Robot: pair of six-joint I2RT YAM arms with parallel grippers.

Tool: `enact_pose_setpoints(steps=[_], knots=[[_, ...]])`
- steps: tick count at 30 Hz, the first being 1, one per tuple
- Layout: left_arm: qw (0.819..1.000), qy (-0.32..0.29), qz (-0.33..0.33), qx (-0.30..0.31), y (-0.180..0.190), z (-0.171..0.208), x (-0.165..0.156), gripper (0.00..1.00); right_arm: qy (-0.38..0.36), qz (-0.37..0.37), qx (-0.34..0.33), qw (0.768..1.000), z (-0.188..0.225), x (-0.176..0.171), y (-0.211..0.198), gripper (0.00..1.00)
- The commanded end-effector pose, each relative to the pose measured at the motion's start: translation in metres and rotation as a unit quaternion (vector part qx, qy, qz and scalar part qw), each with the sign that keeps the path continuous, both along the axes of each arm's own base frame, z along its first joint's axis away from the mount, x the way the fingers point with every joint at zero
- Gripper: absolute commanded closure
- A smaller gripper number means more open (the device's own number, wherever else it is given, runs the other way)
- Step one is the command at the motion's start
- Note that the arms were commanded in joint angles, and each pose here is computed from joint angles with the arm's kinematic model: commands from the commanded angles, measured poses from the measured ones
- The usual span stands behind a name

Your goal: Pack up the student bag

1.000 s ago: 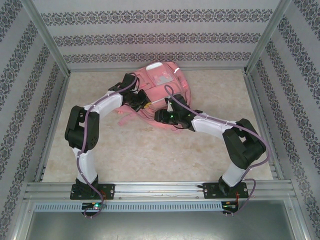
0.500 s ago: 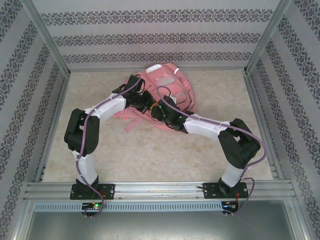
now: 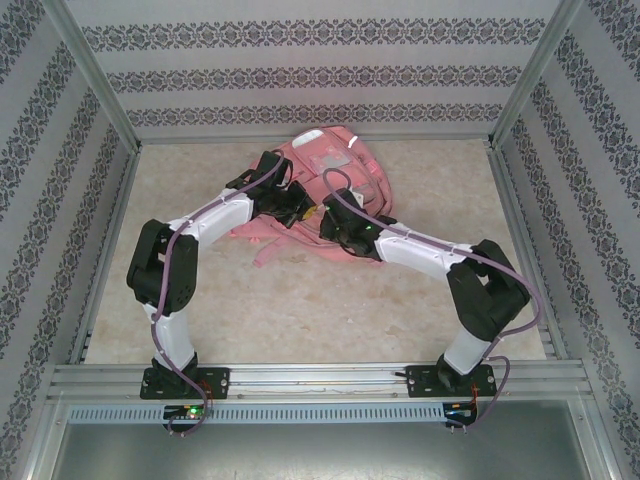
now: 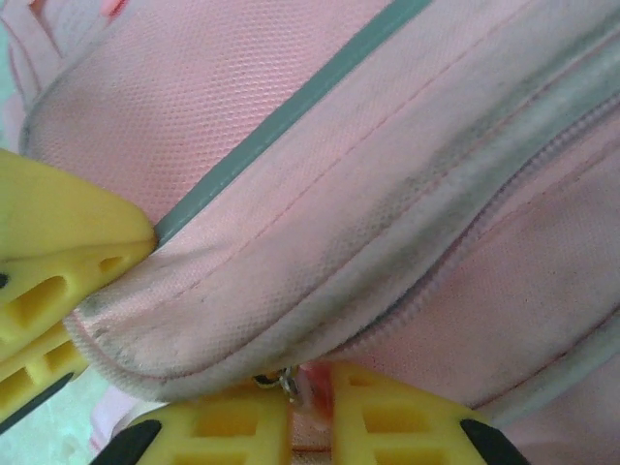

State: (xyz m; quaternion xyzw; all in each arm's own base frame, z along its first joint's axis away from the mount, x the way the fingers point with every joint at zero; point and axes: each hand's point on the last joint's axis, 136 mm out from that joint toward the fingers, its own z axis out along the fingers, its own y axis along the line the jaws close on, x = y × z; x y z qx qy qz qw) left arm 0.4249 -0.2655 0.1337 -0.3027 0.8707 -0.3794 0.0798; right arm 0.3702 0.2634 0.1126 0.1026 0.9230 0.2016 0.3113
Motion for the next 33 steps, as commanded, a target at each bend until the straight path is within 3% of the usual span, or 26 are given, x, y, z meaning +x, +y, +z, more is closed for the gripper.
enact_pose_setpoints(steps=[1, 8, 15, 24, 29, 33], knots=[[1.000, -0.029, -0.009, 0.006, 0.011, 0.034, -0.006, 1.00, -0.007, 0.022, -0.040, 0.999, 0.008, -0.006, -0.025, 0.89], [0.999, -0.035, -0.013, 0.015, 0.017, 0.035, -0.004, 1.00, -0.028, 0.132, -0.041, 0.990, 0.011, -0.009, -0.019, 0.92], [0.998, -0.036, -0.020, 0.045, 0.032, 0.028, -0.006, 1.00, -0.034, 0.259, -0.044, 0.964, 0.019, -0.027, -0.024, 0.99], [0.997, -0.020, -0.060, 0.045, 0.048, 0.008, -0.024, 1.00, 0.007, 0.265, -0.112, 0.958, -0.013, -0.017, -0.072, 1.00], [0.995, 0.009, -0.095, 0.023, 0.073, -0.005, -0.045, 1.00, 0.017, 0.263, -0.148, 0.953, -0.026, -0.008, -0.088, 1.00], [0.990, 0.010, -0.134, 0.041, 0.105, -0.007, -0.059, 1.00, 0.027, 0.245, -0.159, 0.956, -0.033, 0.002, -0.101, 1.00]])
